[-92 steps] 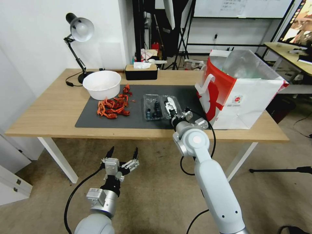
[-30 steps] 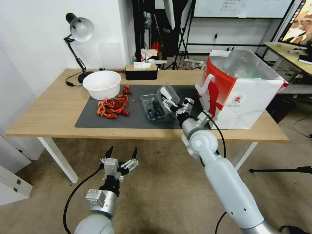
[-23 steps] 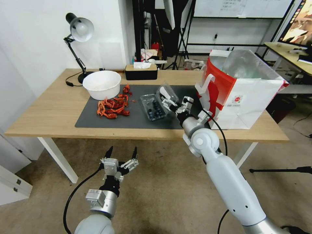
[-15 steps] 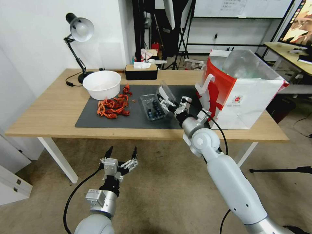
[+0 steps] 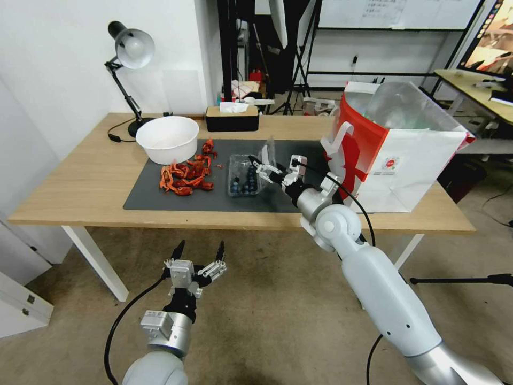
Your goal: Close the takeout container lid, then place the container into the takeout bag.
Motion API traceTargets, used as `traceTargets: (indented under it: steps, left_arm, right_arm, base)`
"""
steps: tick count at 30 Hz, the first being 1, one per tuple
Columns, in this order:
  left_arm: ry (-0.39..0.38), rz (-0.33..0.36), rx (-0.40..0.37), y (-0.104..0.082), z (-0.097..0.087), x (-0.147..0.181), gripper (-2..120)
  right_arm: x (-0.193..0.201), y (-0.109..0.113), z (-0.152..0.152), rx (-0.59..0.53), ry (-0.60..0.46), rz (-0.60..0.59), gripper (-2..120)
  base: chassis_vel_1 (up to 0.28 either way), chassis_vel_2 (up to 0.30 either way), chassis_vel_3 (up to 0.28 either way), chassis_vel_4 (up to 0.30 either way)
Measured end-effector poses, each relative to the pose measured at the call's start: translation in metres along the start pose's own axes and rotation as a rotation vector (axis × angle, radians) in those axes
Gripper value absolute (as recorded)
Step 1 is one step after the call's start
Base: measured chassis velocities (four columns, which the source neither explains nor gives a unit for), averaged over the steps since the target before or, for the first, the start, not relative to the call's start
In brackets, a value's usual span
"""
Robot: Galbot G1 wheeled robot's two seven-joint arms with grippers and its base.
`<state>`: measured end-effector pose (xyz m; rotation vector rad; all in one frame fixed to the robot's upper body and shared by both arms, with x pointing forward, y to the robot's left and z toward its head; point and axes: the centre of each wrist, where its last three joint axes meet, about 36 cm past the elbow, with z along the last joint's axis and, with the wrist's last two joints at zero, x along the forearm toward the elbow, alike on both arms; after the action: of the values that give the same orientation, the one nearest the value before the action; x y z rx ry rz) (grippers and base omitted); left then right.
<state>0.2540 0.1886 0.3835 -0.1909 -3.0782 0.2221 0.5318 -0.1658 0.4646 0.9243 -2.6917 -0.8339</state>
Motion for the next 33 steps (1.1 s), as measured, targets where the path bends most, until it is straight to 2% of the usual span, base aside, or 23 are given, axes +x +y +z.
traceTargets:
  steps: [19,33]
  left_arm:
    - [-0.001,-0.002,0.000,0.000,0.001,0.000,100]
    - [0.005,-0.001,0.002,0.000,0.003,0.000,100]
  right_arm:
    - [-0.019,-0.003,-0.003,0.030,0.073,-0.044,100]
    - [-0.036,-0.003,0.008,0.063,0.154,-0.070,100]
  base:
    - [0.000,0.000,0.000,0.000]
    - [0.000,0.000,0.000,0.000]
